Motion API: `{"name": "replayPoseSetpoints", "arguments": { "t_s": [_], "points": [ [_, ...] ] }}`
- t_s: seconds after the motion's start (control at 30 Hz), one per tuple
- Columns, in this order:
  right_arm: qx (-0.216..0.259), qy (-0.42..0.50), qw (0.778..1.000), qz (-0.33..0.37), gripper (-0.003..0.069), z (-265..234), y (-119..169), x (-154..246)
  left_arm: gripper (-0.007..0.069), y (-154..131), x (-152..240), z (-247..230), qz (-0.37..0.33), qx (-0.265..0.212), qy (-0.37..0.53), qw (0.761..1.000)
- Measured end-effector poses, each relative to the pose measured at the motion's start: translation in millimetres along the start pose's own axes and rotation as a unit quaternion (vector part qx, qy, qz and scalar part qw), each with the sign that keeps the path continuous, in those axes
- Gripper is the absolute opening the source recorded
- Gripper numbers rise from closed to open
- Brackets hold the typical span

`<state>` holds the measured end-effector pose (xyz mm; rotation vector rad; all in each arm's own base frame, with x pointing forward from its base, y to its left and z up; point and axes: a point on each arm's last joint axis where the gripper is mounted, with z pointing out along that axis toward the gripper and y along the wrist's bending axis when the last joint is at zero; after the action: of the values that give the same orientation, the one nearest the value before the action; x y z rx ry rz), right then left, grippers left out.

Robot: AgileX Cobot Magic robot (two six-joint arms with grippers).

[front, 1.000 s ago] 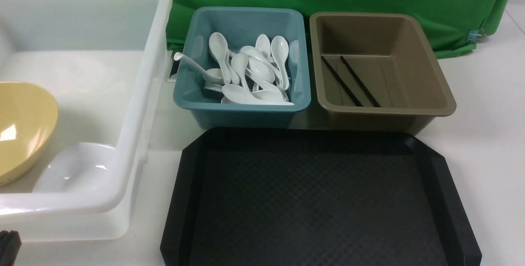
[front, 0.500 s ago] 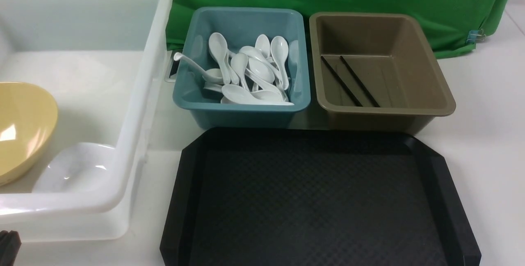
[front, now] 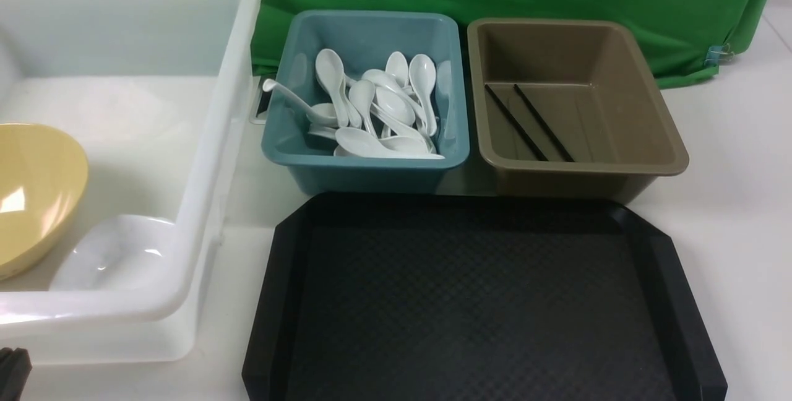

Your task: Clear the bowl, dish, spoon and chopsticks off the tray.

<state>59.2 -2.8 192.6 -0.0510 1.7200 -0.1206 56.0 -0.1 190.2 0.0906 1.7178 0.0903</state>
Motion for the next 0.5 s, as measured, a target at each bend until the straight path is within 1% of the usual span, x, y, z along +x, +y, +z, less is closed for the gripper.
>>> {"name": "replayPoseSetpoints", "arguments": {
  "t_s": [0.17,0.5],
  "points": [
    [-0.001,0.005,1.0,-0.011,0.0214,-2.5,0.5,4.0,0.0018,0.1,0.3,-0.1,0.004,-0.001,0.001,1.0],
    [-0.001,0.008,1.0,-0.012,0.0234,-2.0,0.5,4.2,0.0018,0.2,0.3,-0.1,0.007,-0.001,0.001,1.0]
  ]
}}
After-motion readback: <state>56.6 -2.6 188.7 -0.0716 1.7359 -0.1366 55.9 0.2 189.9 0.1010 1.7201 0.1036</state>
